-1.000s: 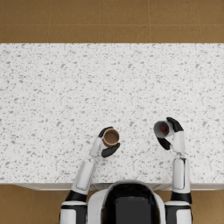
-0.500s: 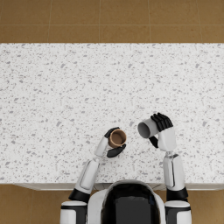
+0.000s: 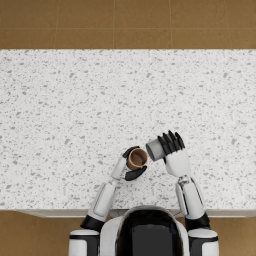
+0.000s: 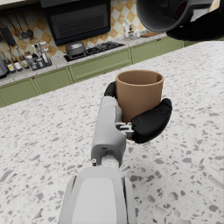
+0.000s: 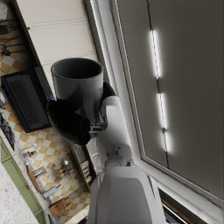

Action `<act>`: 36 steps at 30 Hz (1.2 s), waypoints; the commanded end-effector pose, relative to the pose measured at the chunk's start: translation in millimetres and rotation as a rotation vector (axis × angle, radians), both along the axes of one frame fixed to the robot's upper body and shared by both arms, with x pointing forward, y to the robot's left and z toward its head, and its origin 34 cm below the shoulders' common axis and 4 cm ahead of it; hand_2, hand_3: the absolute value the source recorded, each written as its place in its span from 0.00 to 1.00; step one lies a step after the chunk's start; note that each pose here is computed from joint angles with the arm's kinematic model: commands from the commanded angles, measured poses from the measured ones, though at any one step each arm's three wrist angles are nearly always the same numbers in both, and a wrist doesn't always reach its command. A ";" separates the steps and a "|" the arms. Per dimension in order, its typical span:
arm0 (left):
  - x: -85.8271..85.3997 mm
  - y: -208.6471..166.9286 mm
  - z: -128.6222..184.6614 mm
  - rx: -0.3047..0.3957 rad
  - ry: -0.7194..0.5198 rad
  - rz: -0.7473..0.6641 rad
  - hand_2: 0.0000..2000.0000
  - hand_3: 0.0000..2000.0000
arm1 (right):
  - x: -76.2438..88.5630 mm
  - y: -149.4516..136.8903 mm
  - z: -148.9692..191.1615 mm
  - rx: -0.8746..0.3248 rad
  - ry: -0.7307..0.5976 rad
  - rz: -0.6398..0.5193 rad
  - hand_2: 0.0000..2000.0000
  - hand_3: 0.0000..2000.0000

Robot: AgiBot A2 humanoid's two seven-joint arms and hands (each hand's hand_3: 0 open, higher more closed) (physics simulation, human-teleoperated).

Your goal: Pick up two cups and pour the berry on the right into the cup on the left

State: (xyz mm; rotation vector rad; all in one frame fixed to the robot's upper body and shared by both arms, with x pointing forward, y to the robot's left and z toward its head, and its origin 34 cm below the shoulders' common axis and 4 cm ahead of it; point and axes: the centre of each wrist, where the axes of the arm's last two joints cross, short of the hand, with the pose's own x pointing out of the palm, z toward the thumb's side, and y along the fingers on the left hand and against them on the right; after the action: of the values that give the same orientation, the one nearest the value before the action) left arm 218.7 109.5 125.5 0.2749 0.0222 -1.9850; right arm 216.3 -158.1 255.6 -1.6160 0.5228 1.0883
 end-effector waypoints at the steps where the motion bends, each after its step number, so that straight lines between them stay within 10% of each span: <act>1: 1.7 -0.7 5.1 -0.010 -0.017 0.002 1.00 0.64 | -1.7 5.7 5.3 -0.011 -0.031 0.003 1.00 0.64; 22: 3.8 -6.0 7.3 -0.034 -0.016 0.004 1.00 0.64 | -4.7 7.1 4.7 -0.398 -0.205 -0.308 1.00 0.64; 36: 1.1 -3.7 2.6 -0.031 0.001 0.010 1.00 0.64 | -4.8 6.9 4.8 -0.428 -0.217 -0.332 1.00 0.64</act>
State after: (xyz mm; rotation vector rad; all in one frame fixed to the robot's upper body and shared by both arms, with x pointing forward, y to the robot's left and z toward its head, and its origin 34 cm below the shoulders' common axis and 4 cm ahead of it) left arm 219.8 105.8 128.0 0.2534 -0.0064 -1.9736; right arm 211.5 -151.2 260.5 -1.9021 0.8843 0.5679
